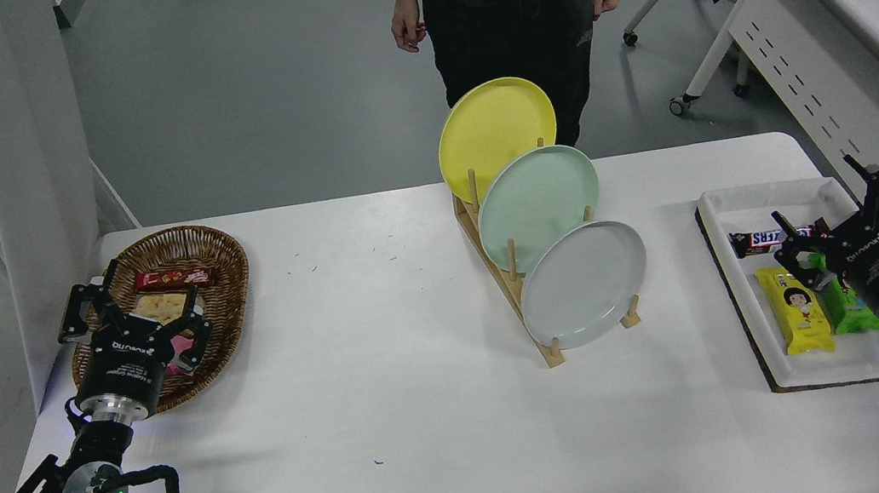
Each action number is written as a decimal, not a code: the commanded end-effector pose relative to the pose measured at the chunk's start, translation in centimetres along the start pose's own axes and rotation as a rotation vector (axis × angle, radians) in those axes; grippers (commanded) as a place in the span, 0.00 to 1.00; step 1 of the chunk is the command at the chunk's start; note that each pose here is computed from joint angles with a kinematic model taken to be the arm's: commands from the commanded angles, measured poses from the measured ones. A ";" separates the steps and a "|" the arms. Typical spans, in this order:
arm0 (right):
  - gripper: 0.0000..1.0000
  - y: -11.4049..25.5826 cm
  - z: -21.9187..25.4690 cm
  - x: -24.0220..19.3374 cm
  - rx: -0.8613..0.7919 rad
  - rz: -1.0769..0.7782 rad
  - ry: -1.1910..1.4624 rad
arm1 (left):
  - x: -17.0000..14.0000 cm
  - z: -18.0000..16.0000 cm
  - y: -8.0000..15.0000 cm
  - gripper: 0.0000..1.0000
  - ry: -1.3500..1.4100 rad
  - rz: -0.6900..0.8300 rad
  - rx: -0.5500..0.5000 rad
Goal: Place the plate on the table
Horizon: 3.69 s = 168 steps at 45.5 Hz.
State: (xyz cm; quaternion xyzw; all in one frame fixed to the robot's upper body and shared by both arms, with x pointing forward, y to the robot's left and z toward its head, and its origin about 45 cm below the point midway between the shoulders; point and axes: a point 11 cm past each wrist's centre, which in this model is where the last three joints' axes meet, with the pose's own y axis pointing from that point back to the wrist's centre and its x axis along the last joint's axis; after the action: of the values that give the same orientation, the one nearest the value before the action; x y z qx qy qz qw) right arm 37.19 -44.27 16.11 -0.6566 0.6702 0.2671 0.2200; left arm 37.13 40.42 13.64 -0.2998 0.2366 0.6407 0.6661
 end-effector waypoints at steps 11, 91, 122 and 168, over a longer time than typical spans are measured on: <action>1.00 0.1 0.7 0.4 0.008 0.024 -0.035 | 0.0 0.0 0.0 0.98 0.000 0.000 0.001; 1.00 -2.6 2.7 -5.3 -0.383 -0.022 0.197 | 0.0 0.0 0.0 0.98 0.000 0.000 -0.001; 1.00 -3.5 4.6 -10.7 -0.517 -0.015 0.280 | 0.0 0.0 0.0 0.98 0.000 0.000 -0.001; 1.00 -4.6 7.0 -19.4 -0.639 -0.073 0.426 | 0.0 0.0 0.0 0.98 0.000 0.000 0.001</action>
State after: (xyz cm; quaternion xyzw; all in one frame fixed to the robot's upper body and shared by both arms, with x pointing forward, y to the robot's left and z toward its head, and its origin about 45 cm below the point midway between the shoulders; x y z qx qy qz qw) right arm 42.25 -26.49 23.13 -0.7496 0.5716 0.3132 -0.1148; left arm 37.14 40.41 13.65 -0.2999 0.2365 0.6405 0.6662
